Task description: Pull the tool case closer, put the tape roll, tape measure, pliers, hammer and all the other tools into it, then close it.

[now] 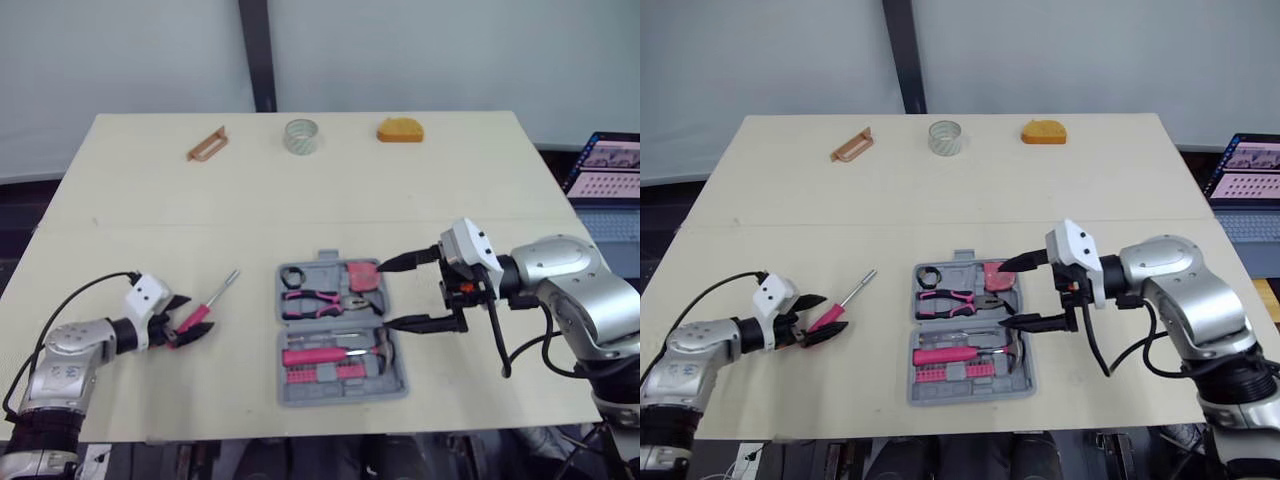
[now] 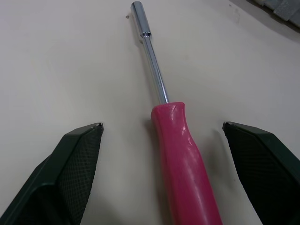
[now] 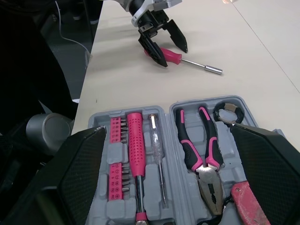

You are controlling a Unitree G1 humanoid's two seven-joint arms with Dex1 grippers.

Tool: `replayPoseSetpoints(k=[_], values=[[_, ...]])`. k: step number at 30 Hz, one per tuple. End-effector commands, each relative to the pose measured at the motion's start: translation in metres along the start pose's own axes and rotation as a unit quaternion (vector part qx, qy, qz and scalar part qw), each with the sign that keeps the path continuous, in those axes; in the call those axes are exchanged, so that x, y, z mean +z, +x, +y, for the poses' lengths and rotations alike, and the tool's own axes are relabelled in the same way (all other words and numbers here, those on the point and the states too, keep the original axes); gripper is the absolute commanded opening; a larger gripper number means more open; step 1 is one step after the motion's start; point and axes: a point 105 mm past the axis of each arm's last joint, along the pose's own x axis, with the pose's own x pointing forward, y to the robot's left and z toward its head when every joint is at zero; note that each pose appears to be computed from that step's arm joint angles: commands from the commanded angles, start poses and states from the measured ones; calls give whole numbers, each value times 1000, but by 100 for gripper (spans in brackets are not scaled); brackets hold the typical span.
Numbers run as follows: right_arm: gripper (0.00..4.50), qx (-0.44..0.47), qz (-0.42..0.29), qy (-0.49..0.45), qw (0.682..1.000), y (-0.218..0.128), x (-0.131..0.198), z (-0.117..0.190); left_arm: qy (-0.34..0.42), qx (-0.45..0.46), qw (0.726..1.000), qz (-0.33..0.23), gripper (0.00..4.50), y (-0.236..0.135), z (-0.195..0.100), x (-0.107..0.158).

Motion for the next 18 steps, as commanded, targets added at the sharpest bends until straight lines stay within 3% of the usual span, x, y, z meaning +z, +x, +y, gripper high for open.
replayPoseSetpoints(k=[1, 3, 6, 12, 18], values=[[450, -2, -5, -29, 1000, 1, 10, -1, 4, 7, 1000, 15, 439, 3, 1, -4], [450, -4, -5, -29, 1000, 1, 9, -1, 6, 10, 1000, 20, 439, 4, 1, -5], [450, -4, -2, -28, 1000, 2, 9, -1, 9, 10, 999, 32, 361, 3, 1, -11], [450, -5, 0, -24, 1000, 2, 7, -2, 12, 15, 999, 40, 62, 3, 4, -16], [450, -9, 1, -15, 1000, 1, 3, 0, 39, -5, 999, 32, 63, 3, -1, -7]])
